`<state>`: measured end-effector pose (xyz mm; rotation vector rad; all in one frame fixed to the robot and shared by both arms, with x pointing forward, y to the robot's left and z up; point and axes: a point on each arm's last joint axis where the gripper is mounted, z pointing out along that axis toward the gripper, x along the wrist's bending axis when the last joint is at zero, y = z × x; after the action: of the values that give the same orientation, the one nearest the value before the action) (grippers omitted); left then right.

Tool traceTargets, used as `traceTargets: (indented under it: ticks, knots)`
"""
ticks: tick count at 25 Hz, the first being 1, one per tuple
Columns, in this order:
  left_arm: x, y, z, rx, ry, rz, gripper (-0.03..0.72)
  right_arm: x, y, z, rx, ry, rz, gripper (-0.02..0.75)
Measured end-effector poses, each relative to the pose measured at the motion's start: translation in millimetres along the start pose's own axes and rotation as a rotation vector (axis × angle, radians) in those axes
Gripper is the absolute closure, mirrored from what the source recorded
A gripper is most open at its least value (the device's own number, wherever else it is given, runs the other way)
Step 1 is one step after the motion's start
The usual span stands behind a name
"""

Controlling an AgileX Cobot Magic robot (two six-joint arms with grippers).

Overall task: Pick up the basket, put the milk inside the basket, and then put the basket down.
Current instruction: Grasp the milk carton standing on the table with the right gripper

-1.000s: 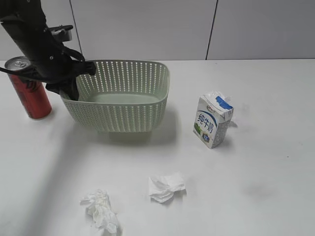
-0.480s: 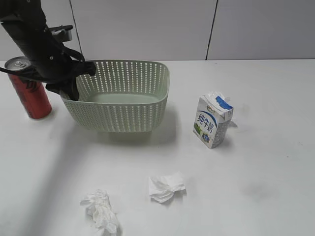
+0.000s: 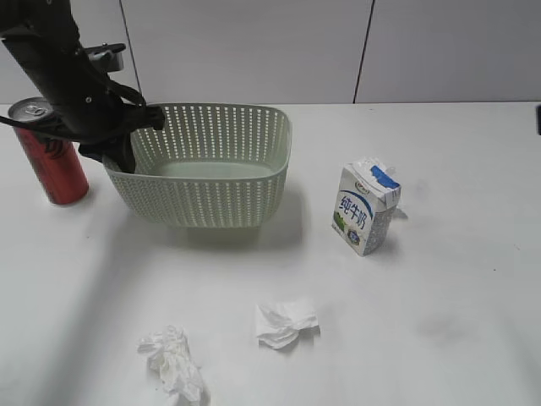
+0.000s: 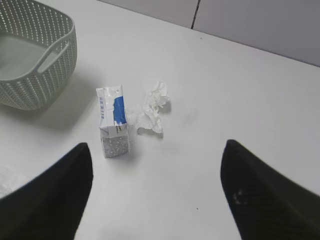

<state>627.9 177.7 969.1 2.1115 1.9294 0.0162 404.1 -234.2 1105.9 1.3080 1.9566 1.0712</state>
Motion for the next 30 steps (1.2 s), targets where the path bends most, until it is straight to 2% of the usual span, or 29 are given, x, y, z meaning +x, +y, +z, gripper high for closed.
traceTargets:
  ticks: [5, 11, 15, 20, 30]
  knots:
    - [0.0, 0.0, 0.0, 0.000, 0.000, 0.000, 0.685, 5.1, 30.4, 54.8, 0.099, 0.071, 0.013, 0.078]
    - [0.0, 0.0, 0.0, 0.000, 0.000, 0.000, 0.685, 8.1, 43.2, 118.5, 0.264, 0.118, 0.003, 0.071]
    - [0.0, 0.0, 0.0, 0.000, 0.000, 0.000, 0.685, 9.1, 33.7, 158.4, 0.411, 0.138, 0.000, 0.070]
    - [0.0, 0.0, 0.0, 0.000, 0.000, 0.000, 0.685, 9.3, 17.9, 194.3, 0.513, 0.145, 0.003, 0.071]
    - [0.2, 0.1, 0.0, -0.001, 0.002, 0.002, 0.685, 21.2, -0.2, 226.9, 0.561, 0.183, -0.033, 0.082]
